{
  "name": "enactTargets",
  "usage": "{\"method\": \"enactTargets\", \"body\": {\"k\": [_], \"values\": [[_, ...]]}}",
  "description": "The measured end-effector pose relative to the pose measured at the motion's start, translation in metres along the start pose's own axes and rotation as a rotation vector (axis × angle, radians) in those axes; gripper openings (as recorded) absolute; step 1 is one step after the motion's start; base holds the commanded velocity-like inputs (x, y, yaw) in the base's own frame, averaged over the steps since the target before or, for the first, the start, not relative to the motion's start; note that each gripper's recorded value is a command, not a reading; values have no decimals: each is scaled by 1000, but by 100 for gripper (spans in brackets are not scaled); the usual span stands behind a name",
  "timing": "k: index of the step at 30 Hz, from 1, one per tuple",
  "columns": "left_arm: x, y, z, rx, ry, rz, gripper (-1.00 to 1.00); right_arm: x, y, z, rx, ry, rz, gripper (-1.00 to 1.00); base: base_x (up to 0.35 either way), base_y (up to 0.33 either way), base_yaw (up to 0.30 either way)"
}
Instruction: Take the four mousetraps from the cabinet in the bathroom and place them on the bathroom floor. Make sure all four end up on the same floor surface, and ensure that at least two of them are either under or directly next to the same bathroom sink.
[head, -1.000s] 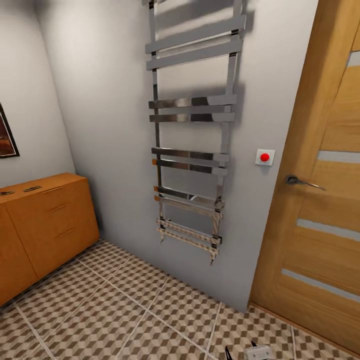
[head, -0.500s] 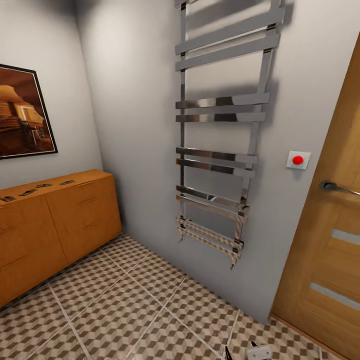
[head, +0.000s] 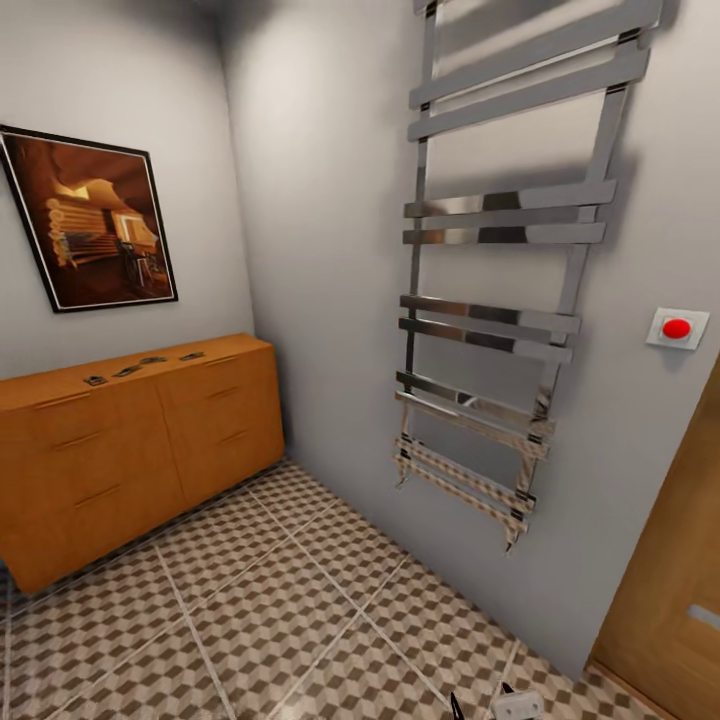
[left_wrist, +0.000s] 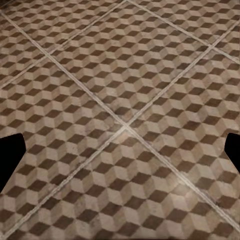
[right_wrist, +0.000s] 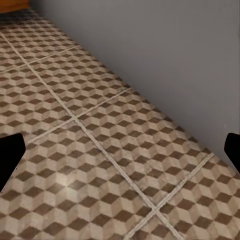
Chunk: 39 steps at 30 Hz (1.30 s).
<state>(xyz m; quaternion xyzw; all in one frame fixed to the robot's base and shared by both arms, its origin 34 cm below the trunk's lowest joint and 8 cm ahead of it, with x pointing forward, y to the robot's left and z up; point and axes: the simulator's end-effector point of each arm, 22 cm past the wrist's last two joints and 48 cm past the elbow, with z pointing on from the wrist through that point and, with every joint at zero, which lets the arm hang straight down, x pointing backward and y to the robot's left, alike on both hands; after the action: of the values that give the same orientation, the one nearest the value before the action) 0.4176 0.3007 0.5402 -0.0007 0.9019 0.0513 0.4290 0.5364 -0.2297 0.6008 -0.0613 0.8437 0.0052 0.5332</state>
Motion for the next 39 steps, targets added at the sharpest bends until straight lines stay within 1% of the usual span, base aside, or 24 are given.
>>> {"method": "enactTargets", "body": {"k": [39], "values": [[0,0,0,0,-1,0,100,0,0,0,0,0,0,100,0,0,285]]}}
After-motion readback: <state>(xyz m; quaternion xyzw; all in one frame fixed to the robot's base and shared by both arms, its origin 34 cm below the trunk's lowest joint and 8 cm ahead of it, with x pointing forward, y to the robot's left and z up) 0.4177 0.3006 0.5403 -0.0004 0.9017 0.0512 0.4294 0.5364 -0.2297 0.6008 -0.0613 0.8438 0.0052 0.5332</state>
